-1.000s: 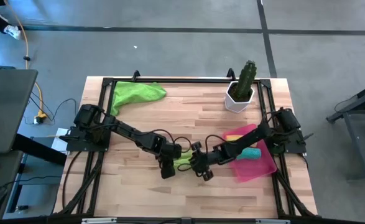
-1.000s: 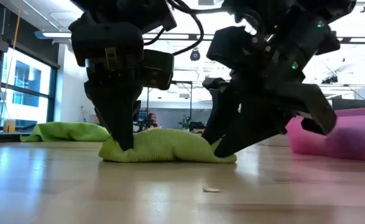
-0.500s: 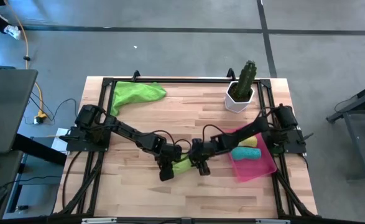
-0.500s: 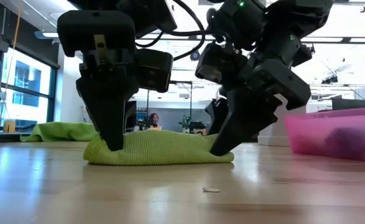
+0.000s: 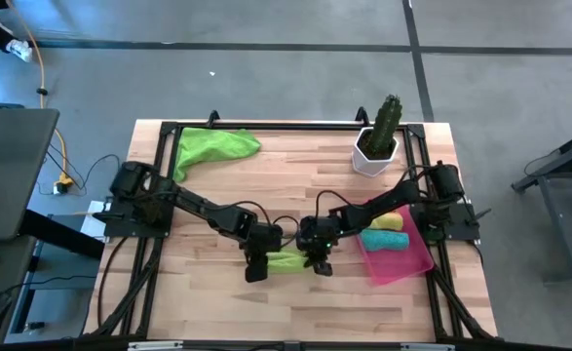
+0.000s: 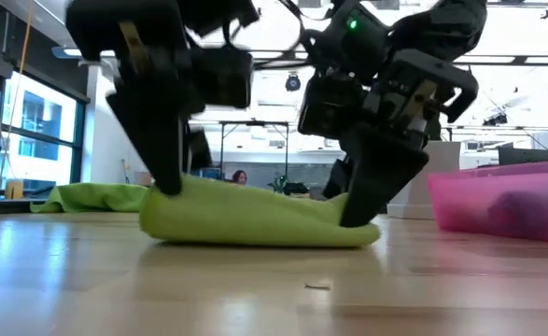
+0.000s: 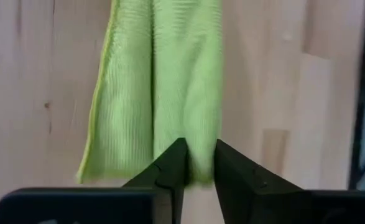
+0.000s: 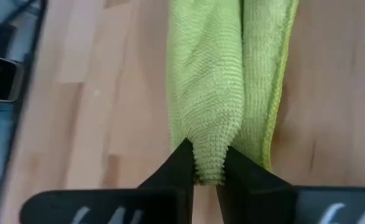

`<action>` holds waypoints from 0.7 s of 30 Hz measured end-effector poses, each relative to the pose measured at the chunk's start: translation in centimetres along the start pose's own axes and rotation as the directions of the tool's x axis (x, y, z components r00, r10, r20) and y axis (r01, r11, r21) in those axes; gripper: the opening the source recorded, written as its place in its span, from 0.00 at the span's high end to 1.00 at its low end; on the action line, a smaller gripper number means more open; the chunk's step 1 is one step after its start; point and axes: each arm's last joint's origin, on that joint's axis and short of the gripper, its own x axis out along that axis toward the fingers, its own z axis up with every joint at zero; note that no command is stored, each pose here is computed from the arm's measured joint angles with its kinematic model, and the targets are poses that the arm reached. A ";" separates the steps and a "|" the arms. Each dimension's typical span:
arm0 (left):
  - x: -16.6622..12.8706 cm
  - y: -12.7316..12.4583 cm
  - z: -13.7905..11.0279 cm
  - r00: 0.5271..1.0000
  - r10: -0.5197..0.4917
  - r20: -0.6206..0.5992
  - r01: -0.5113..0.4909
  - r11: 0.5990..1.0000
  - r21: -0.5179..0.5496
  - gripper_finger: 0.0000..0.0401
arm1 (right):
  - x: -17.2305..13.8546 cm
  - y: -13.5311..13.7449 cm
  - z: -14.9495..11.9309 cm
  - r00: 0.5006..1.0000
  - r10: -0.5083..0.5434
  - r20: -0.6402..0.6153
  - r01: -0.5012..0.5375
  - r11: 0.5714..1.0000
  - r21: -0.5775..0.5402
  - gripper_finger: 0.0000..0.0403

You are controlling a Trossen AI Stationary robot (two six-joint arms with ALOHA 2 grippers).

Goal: Roll microfiber towels into tight, uniform cylinder then place into a basket
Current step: Roll the bottom light green microfiber towel

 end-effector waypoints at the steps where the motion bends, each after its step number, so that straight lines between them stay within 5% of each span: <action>1: -0.4 -0.2 0.1 1.000 0.002 0.004 -0.002 1.000 0.019 0.82 | -0.1 -0.2 0.0 1.000 0.027 -0.006 -0.027 0.999 0.027 0.93; 9: -2.3 -3.0 -0.6 0.987 0.122 0.105 -0.138 0.977 0.165 0.75 | -0.8 -1.6 -0.1 0.995 0.089 -0.046 -0.078 0.976 0.204 0.98; 15: -1.0 -6.6 -1.4 0.944 0.177 0.278 -0.264 0.911 0.318 0.74 | -1.2 -2.5 0.1 0.996 0.078 -0.036 -0.064 0.951 0.302 0.98; 21: 0.2 -8.2 -2.3 0.875 0.281 0.395 -0.419 0.848 0.324 0.74 | -1.4 -2.7 0.2 0.997 0.069 -0.028 -0.057 0.948 0.314 0.97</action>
